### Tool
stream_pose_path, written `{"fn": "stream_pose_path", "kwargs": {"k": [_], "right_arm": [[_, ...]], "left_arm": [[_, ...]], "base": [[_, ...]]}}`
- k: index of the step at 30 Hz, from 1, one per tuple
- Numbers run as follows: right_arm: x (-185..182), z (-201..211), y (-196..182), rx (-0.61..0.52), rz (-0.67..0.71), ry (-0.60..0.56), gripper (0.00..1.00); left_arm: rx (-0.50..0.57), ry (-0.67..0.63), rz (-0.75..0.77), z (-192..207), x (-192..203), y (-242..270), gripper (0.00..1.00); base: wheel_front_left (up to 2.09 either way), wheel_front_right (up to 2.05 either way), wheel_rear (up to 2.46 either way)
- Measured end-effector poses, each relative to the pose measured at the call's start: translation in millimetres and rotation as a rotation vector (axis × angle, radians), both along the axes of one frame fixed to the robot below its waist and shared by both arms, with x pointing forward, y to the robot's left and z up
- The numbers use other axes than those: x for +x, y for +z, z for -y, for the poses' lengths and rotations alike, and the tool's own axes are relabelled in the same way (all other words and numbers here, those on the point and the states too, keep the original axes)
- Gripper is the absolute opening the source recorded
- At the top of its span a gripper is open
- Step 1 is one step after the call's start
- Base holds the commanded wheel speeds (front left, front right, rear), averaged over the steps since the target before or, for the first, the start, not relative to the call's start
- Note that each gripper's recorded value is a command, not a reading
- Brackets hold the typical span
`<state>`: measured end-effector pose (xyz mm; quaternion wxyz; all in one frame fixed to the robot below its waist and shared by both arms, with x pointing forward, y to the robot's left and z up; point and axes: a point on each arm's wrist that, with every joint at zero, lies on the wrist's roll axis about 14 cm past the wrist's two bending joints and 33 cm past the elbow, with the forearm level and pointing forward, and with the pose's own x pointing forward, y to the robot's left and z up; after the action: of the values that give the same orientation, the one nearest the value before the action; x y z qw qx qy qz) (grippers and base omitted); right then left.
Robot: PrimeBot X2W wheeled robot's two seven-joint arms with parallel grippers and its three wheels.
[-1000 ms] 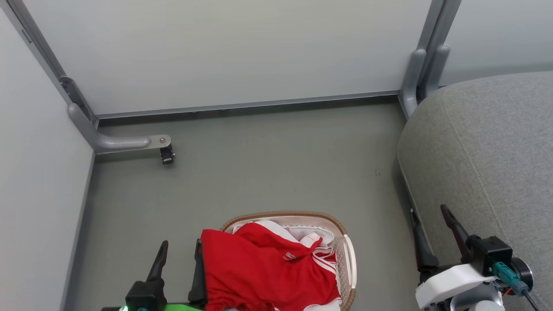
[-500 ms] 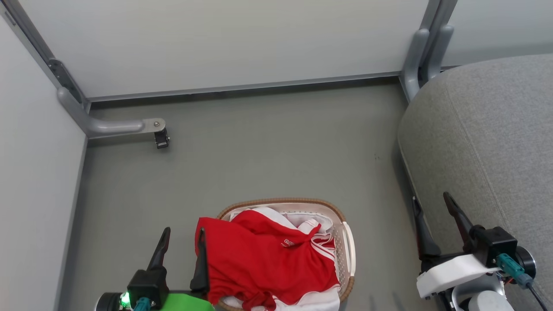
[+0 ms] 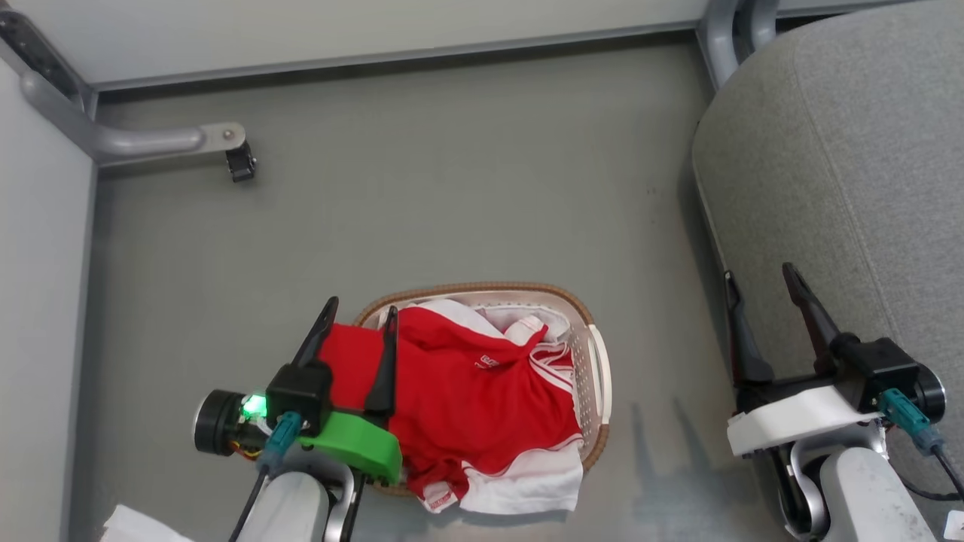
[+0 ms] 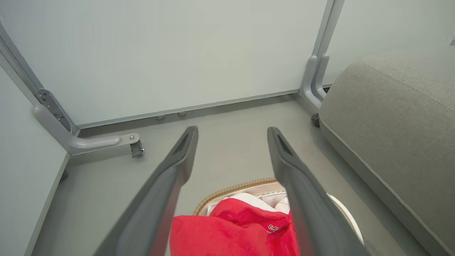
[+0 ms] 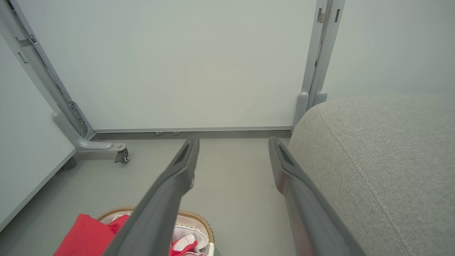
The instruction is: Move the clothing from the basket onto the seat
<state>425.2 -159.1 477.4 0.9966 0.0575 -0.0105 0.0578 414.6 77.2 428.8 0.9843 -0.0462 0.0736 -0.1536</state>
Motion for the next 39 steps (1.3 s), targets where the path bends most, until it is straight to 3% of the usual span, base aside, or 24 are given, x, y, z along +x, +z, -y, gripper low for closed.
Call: {"fn": "stream_pose_path", "kwargs": {"k": [10,17,29,39], "right_arm": [[28,7,-37,-0.003,-0.073,-0.018,1.00],[47,12,-61,0.000,-0.105,-0.028,1.00],[57,26,-110,0.021,-0.202,-0.067,1.00],[51,39,-133,0.032,-0.261,-0.102,1.00]], "left_arm": [[0.104,-0.186,-0.281,30,0,-105,1.00],[0.232,-0.348,-0.429,43,-7,-168,1.00],[0.412,-0.591,-0.542,66,8,-239,1.00],[0.504,-0.648,-0.677,65,13,-284,1.00]], "base": [[0.00,0.00,0.00],[0.00,0.00,0.00],[0.00,0.00,0.00],[0.00,0.00,0.00]]}}
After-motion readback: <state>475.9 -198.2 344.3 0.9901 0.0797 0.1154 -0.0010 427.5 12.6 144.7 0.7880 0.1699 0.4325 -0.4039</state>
